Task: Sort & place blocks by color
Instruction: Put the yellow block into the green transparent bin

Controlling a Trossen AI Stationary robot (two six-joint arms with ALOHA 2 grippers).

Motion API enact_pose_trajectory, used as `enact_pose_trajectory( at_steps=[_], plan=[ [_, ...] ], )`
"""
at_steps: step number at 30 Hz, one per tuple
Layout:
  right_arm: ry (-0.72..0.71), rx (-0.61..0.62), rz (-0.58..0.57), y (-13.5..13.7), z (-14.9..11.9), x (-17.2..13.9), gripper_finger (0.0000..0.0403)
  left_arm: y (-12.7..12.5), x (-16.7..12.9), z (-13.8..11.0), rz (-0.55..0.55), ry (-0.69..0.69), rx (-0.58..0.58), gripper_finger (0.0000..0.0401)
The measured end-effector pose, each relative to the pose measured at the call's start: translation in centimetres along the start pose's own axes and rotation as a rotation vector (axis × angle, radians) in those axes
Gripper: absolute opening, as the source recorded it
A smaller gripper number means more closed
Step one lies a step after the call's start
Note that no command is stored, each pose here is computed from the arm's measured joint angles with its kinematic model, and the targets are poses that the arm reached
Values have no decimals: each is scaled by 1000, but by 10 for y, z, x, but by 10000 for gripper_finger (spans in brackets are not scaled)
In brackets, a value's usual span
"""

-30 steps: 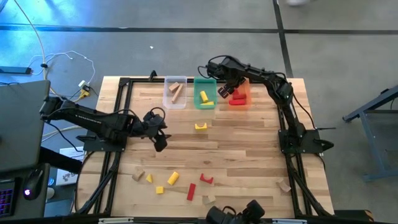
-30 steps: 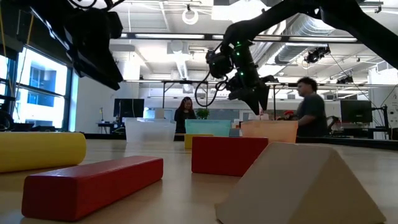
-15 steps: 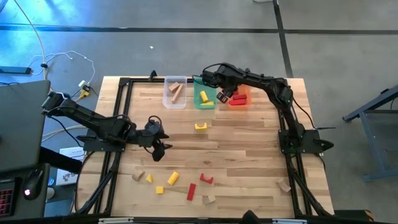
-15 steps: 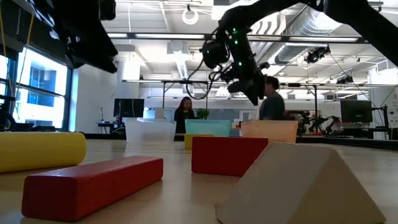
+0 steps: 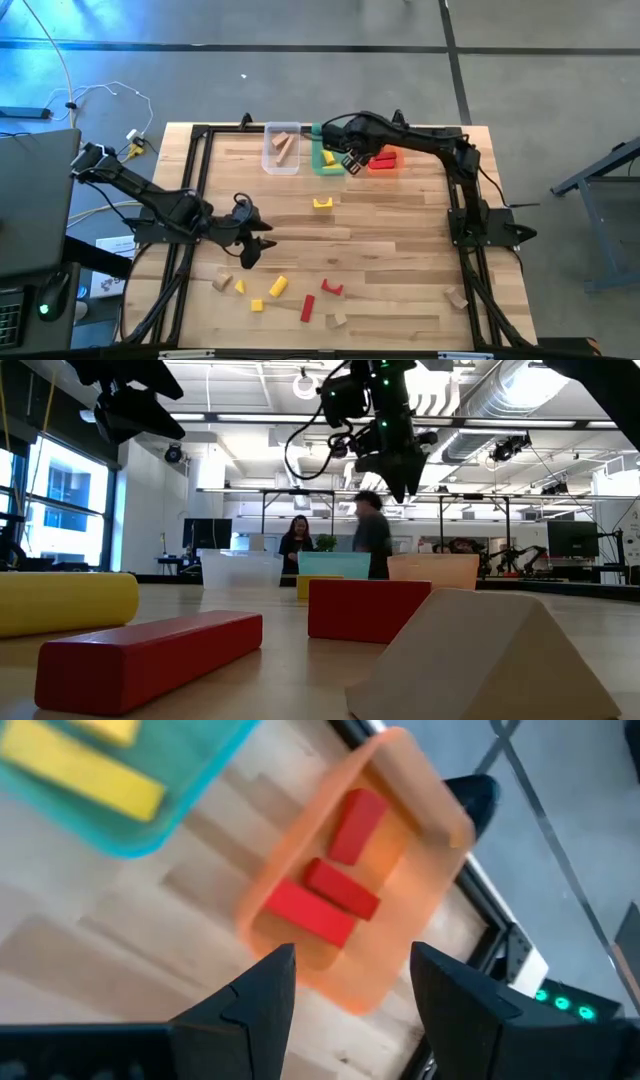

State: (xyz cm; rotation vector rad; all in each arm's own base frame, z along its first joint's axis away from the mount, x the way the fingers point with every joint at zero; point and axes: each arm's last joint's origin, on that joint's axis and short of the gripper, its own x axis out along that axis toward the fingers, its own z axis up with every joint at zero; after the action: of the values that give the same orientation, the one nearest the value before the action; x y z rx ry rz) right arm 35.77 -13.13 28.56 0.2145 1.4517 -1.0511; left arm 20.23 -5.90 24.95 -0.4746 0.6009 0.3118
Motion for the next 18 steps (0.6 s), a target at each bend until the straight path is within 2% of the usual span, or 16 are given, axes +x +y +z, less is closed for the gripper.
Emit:
enact_pose_trajectory(
  at_steps=[11, 18],
  plan=[
    [-51, -64, 39, 28, -15, -18, 181, -13, -1, -9, -53, 11, 3, 226],
    [-70, -115, 57, 44, -26, -28, 181, -14, 3, -10, -44, 14, 96, 226]
  ],
)
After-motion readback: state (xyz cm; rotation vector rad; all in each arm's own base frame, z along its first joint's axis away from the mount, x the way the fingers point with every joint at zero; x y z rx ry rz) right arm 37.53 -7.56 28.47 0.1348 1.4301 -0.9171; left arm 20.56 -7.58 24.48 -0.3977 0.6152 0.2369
